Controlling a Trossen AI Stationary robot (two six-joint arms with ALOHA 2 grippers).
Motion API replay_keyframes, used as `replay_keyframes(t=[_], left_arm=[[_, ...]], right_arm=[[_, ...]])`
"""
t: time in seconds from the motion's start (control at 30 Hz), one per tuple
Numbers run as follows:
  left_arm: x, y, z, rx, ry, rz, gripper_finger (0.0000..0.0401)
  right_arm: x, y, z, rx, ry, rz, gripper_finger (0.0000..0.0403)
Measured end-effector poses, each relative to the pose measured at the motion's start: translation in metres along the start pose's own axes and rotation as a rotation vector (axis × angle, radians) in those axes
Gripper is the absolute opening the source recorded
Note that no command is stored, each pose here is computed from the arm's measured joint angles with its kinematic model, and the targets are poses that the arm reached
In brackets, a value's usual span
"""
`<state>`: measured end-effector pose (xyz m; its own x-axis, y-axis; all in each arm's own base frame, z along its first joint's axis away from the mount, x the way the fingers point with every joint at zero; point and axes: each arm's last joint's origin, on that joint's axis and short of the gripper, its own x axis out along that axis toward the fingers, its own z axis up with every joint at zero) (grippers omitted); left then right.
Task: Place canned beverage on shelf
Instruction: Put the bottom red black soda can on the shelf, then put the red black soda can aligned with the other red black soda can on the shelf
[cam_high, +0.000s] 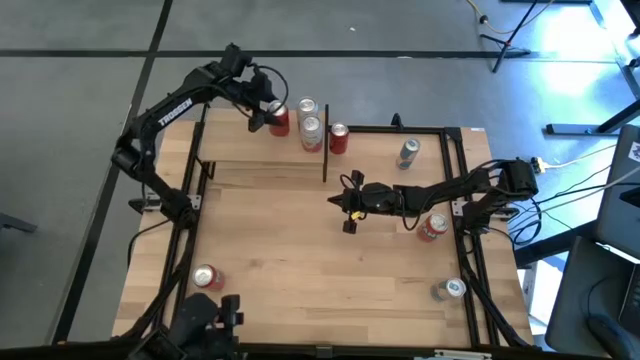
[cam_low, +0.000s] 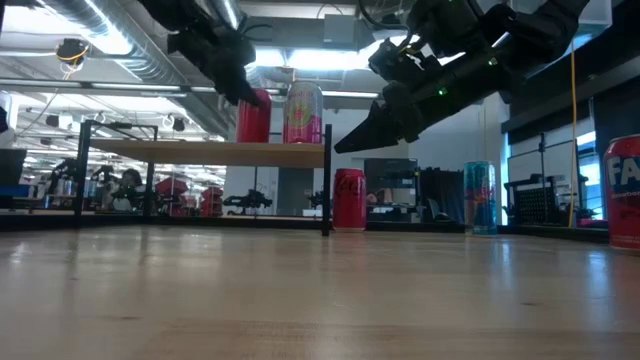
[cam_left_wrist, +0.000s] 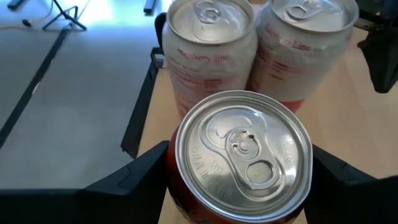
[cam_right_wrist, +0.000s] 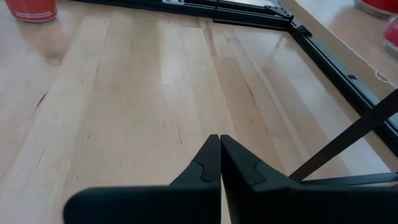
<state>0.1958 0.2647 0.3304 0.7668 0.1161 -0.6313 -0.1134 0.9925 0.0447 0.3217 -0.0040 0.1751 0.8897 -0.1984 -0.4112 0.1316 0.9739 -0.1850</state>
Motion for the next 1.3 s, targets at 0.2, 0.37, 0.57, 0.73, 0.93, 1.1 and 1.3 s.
replay_keyframes(t=[0.2, 0.37, 0.57, 0.73, 0.93, 1.1, 1.3], left_arm=[[0.005, 0.003, 0.0, 0.03, -0.028, -0.023, 0.0248], [0.006, 0.003, 0.0, 0.018, -0.025, -0.027, 0.0248], [0.006, 0.003, -0.001, -0.008, -0.019, -0.021, 0.027], [0.006, 0.002, 0.0, -0.012, -0.013, -0.017, 0.0308], [0.002, 0.001, 0.002, -0.003, -0.011, 0.011, 0.0326], [-0.016, -0.008, 0.011, 0.024, -0.035, 0.064, 0.0324], [-0.041, -0.027, 0.027, 0.068, -0.115, 0.113, 0.0323]], right_arm=[[0.0, 0.0, 0.0, 0.0, 0.0, 0.0, 0.0001], [0.0, 0.0, 0.0, 0.0, 0.002, 0.001, 0.0001], [0.0, 0.0, 0.0, -0.001, 0.004, 0.001, 0.0001], [0.0, 0.0, 0.0, -0.001, 0.004, 0.005, 0.0001], [0.0, 0.0, -0.001, -0.001, 0.005, 0.004, 0.0001], [0.0, 0.0, -0.001, -0.001, 0.005, 0.004, 0.0001], [0.0, 0.0, -0.001, -0.002, 0.006, 0.0, 0.0001]])
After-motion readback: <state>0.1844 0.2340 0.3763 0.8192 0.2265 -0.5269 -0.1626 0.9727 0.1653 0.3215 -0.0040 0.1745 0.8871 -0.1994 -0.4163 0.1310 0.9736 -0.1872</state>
